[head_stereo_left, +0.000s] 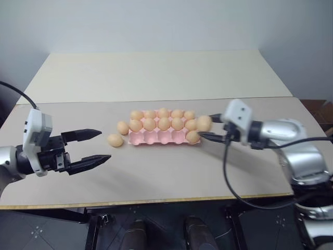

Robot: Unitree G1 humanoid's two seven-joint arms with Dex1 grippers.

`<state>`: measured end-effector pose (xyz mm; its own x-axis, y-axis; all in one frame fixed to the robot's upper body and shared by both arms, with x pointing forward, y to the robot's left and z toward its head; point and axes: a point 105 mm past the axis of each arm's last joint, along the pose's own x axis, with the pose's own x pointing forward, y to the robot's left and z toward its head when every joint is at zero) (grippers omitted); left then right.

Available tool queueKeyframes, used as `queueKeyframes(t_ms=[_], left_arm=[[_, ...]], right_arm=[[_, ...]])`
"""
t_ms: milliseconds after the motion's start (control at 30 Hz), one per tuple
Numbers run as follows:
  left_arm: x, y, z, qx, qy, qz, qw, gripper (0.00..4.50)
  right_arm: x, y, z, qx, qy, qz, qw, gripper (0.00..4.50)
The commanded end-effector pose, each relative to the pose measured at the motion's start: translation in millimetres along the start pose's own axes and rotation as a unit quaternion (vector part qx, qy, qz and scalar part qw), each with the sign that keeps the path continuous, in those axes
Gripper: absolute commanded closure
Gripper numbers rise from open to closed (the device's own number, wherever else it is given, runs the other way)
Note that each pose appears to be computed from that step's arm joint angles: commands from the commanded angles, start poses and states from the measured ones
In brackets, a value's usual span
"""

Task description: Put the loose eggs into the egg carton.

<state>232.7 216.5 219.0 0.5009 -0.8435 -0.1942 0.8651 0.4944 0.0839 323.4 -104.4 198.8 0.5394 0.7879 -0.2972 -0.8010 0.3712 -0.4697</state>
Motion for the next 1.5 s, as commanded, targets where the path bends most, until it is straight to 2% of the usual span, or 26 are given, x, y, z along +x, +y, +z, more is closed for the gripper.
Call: queueKeyframes(t_ms=[33, 167, 233, 267, 367, 400, 500, 633, 800, 933, 1200, 1500], left_arm=[[-1.2, 1.7, 7.6, 0.017, -0.009, 0.002, 1.0, 0.0], [-1.4, 2.2, 9.2, 0.021, -0.008, 0.002, 1.0, 0.0], [-1.6, 2.5, 9.6, 0.022, -0.008, 0.003, 1.0, 0.0], [-1.5, 2.6, 9.7, 0.022, -0.008, 0.003, 1.0, 0.0], [-1.0, 3.0, 9.9, 0.023, -0.008, 0.001, 1.0, 0.0], [-0.7, 3.3, 9.9, 0.023, -0.008, 0.001, 1.0, 0.0], [-0.1, 5.5, 10.2, 0.023, -0.009, 0.002, 1.0, 0.0], [-3.3, 10.6, 8.8, 0.02, -0.013, 0.014, 1.0, 0.0], [-18.0, 22.2, 9.1, 0.027, -0.029, 0.051, 0.998, 0.0], [-26.0, 27.5, 5.3, 0.03, -0.029, 0.061, 0.997, 0.0], [-19.2, 28.0, 8.0, 0.035, -0.032, 0.047, 0.998, 0.0], [-12.0, 24.4, 11.1, 0.042, -0.032, 0.032, 0.998, 0.0]], right_arm=[[22.0, -0.1, -4.8, -0.002, 0.019, -0.005, 1.0, 2.01], [42.1, -1.5, -16.9, -0.002, 0.048, -0.014, 0.999, 2.01], [44.3, -3.5, -19.3, 0.004, 0.053, -0.018, 0.998, 1.37], [44.1, -3.5, -18.9, 0.006, 0.053, -0.017, 0.998, 1.19], [41.0, -5.8, -12.7, 0.007, 0.044, -0.024, 0.999, 0.14], [37.6, -8.0, -9.1, 0.004, 0.038, -0.03, 0.999, 0.06], [18.3, -15.2, 3.7, 0.005, 0.019, -0.049, 0.999, 0.06], [-28.3, -18.5, 16.3, 0.011, -0.009, -0.067, 0.998, 0.06], [-92.2, -12.8, 6.8, 0.029, 0.011, -0.088, 0.996, 0.06], [-121.8, -3.0, -7.2, 0.044, 0.034, -0.094, 0.994, 0.06], [-105.3, -6.0, -26.8, 0.037, 0.051, -0.098, 0.993, 0.06], [-44.5, -40.7, -74.8, -0.013, 0.092, -0.081, 0.992, 0.06]])
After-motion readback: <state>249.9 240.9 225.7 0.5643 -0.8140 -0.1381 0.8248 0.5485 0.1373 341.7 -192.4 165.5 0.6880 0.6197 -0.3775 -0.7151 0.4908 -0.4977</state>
